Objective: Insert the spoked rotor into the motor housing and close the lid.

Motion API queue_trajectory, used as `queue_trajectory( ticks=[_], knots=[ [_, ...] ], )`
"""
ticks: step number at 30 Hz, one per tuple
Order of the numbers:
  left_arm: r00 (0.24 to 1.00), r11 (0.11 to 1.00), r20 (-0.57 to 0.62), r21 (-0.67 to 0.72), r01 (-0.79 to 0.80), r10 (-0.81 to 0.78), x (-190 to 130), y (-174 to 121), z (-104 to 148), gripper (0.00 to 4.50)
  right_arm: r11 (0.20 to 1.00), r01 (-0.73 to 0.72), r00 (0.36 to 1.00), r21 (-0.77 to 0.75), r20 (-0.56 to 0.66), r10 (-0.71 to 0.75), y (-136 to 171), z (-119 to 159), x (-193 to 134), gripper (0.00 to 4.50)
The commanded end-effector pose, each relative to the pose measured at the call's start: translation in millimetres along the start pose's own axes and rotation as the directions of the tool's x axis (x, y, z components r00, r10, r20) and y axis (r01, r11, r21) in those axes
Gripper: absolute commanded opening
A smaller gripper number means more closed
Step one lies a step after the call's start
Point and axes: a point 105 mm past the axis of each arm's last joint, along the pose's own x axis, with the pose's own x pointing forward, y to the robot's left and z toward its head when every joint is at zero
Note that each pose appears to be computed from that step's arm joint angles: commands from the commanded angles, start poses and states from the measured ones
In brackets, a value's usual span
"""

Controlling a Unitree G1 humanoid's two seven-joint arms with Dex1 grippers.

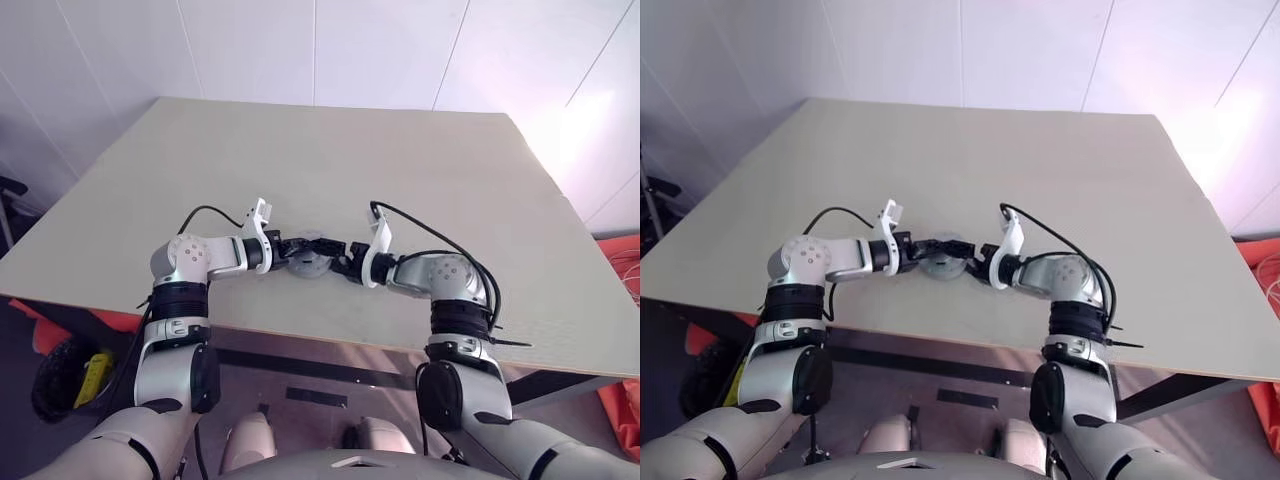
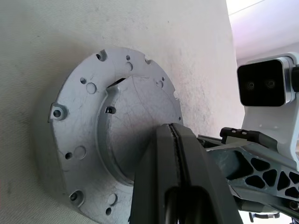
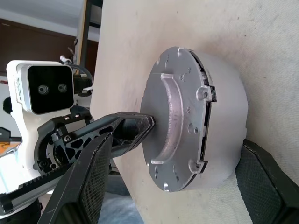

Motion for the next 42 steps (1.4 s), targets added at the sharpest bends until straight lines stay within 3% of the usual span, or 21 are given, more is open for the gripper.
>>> queue_trajectory(
  ticks=[1, 3, 6, 13, 29, 40, 42],
  knots=[
    [0.998, 0.999, -0.05, -0.015, -0.041, 0.04, 4, 8, -12, 0.0, 0.99, -0.136, 0.99, -0.023, 0.022, 0.136, 38, 9, 13, 4.47],
    [0.998, 0.999, -0.05, -0.015, -0.041, 0.04, 4, 8, -12, 0.0, 0.99, -0.141, 0.99, -0.014, 0.03, 0.141, 39, 12, 13, 4.47],
    [0.998, 0.999, -0.05, -0.014, -0.041, 0.04, 5, 8, -12, 0.0, 0.991, -0.135, 0.99, -0.007, 0.038, 0.135, 37, 15, 13, 3.87],
    [0.998, 0.999, -0.048, -0.012, -0.041, 0.04, 5, 7, -12, 0.0, 0.989, -0.147, 0.988, -0.011, 0.044, 0.148, 39, 18, 11, 1.8],
    [0.999, 0.999, -0.018, 0.002, -0.035, 0.035, 5, 7, -7, 0.0, 0.994, -0.106, 0.992, -0.017, 0.06, 0.107, 31, 24, 7, 1.75],
    [0.976, 0.997, 0.211, 0.049, 0.055, -0.064, -10, -6, 29, 0.0, 1.0, -0.026, 0.998, -0.017, 0.056, 0.027, 12, 25, 0, 1.75],
    [0.968, 0.996, 0.238, 0.051, 0.071, -0.081, -13, -8, 33, 0.0, 1.0, -0.004, 0.998, -0.008, 0.061, 0.004, 8, 26, -1, 1.31]
  ],
)
